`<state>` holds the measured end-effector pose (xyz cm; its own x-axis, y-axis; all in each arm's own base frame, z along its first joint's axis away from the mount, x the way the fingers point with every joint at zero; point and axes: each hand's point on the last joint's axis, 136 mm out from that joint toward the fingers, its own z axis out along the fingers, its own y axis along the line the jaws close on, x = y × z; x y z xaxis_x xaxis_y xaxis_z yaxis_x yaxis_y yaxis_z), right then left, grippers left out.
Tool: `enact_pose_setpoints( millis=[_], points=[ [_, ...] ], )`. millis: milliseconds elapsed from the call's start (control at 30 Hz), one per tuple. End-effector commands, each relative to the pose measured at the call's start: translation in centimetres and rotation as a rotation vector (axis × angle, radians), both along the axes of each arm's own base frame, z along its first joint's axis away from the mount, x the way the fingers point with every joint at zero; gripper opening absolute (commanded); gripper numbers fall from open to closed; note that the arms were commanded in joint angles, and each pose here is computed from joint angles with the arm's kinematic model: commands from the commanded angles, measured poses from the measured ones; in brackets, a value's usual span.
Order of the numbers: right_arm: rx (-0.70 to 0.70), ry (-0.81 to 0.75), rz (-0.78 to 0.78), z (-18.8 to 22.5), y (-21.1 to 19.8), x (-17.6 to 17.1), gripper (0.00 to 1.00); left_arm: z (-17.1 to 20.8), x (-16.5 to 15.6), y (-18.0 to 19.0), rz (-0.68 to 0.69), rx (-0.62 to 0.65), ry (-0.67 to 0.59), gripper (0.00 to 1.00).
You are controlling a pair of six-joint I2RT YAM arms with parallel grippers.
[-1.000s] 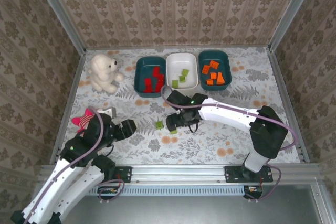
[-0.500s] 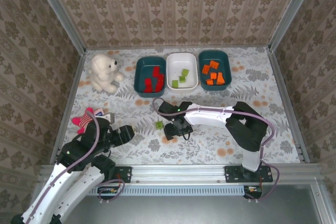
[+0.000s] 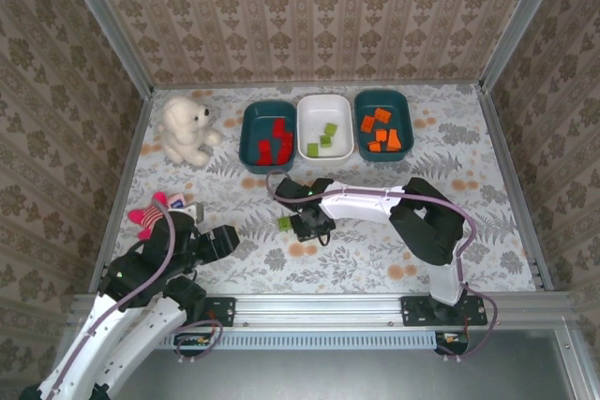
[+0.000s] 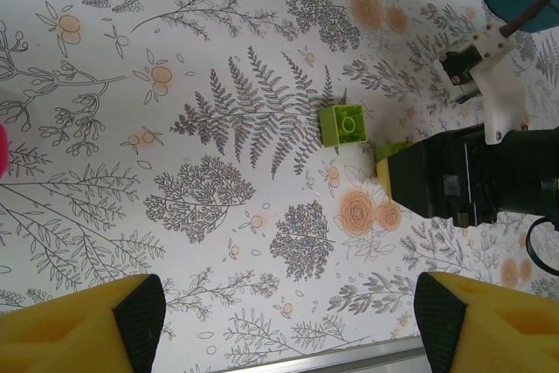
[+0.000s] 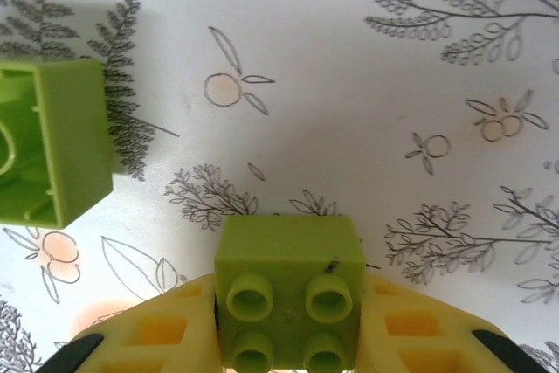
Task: Sort the legos into containers by color
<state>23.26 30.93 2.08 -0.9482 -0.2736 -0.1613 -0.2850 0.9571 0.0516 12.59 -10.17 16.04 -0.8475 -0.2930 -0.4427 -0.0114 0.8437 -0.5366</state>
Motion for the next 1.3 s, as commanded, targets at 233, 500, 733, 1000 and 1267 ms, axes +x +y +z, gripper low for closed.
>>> enact_pose_setpoints(
  millis=[233,500,733,1000,1267],
  points=[
    [0.056,-0.231,-0.17,11.1,-4.4,10.7,0.26,0.9,2.9,-3.0,-0.041,-0.061,-0.034,0.78],
    [-0.017,-0.254,-0.318,10.3,-7.5,20.7,0.24,1.4,5.6,-4.9,-0.061,-0.059,-0.053,0.78],
    [-0.13,-0.238,-0.401,7.4,-9.6,25.4,0.24,1.6,6.6,-5.3,-0.065,-0.045,-0.053,0.78],
    [-0.173,-0.208,-0.474,5.1,-10.7,26.6,0.24,1.5,6.5,-4.6,-0.041,-0.043,-0.048,0.79],
    [-0.19,-0.187,-0.512,4.4,-11.2,25.8,0.26,1.5,6.9,-4.3,-0.027,-0.053,-0.051,0.79]
  ],
)
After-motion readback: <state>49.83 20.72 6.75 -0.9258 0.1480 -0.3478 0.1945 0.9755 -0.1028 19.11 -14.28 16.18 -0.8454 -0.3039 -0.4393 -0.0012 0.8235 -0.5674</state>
